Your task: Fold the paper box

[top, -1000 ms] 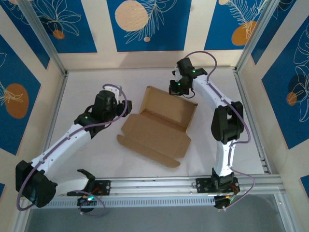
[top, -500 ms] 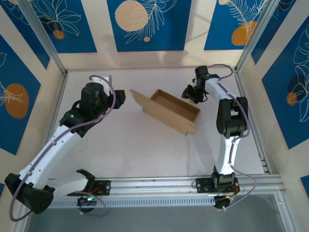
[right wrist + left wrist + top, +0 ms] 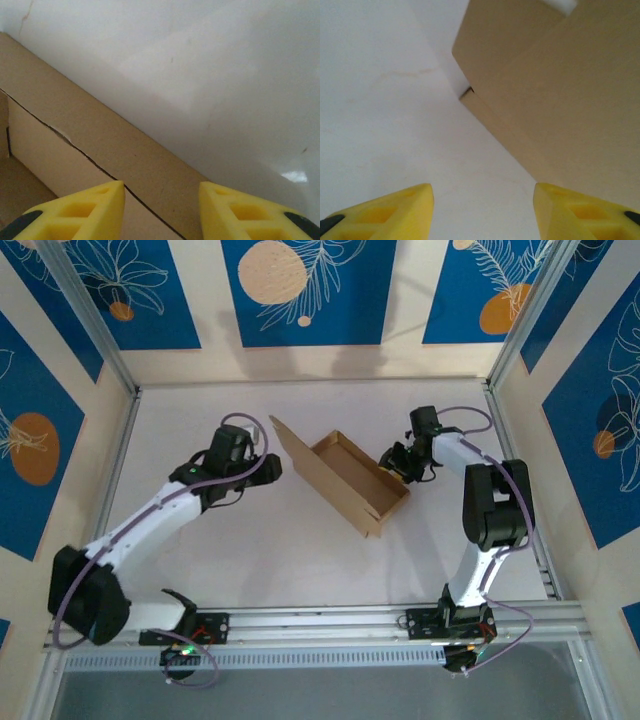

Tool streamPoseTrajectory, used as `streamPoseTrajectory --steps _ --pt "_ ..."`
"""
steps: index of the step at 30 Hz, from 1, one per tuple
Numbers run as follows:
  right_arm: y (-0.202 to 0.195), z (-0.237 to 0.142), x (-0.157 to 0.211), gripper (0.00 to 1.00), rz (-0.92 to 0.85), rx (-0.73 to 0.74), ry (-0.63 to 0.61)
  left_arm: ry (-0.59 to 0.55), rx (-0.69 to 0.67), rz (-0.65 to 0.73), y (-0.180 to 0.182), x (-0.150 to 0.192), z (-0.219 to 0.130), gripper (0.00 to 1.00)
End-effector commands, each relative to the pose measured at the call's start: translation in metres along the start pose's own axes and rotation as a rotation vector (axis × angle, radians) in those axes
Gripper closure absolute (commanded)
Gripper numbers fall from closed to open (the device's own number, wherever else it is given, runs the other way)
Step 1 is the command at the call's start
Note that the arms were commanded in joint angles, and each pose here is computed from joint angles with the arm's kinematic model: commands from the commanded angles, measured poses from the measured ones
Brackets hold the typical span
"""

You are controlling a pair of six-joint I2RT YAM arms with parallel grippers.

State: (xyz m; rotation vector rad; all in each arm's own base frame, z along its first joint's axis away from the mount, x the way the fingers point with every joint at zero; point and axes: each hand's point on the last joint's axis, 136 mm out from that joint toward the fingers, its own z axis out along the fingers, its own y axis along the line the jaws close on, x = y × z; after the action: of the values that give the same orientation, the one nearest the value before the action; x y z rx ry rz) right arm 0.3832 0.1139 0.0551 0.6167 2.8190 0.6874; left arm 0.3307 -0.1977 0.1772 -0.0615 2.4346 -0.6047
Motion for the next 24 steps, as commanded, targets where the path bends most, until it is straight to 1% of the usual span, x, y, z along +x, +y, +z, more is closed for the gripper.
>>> streamPoseTrajectory --steps 1,5,8,12,16,18,19,21,24 --pt "0.023 0.001 0.028 0.56 -0.004 -0.082 0.052 0.003 0.092 -0.06 -0.019 -0.011 0.017 0.45" --pt "0.033 0.006 0.053 0.56 -0.027 -0.095 0.084 0.011 0.059 -0.038 -0.021 -0.027 0.042 0.45" --pt "0.038 0.009 0.071 0.56 -0.042 -0.091 0.089 -0.002 0.083 -0.055 -0.03 -0.043 0.059 0.44" --pt "0.045 0.01 0.095 0.55 -0.046 -0.108 0.079 0.031 0.099 -0.059 -0.036 -0.055 0.09 0.44" --pt "0.071 0.007 0.118 0.54 -0.089 -0.214 0.103 0.063 0.198 -0.05 -0.048 -0.07 0.112 0.44" --pt "0.086 0.005 0.126 0.52 -0.14 -0.256 0.118 0.064 0.242 -0.032 -0.055 -0.083 0.114 0.44" --pt "0.089 0.004 0.127 0.52 -0.158 -0.255 0.113 0.063 0.258 -0.024 -0.056 -0.09 0.114 0.44" --pt "0.083 -0.002 0.119 0.49 -0.156 -0.221 0.07 0.035 0.232 -0.014 -0.046 -0.107 0.106 0.44" --pt "0.067 -0.017 0.106 0.36 -0.124 -0.193 0.003 -0.05 0.138 -0.008 -0.017 -0.134 0.079 0.42"
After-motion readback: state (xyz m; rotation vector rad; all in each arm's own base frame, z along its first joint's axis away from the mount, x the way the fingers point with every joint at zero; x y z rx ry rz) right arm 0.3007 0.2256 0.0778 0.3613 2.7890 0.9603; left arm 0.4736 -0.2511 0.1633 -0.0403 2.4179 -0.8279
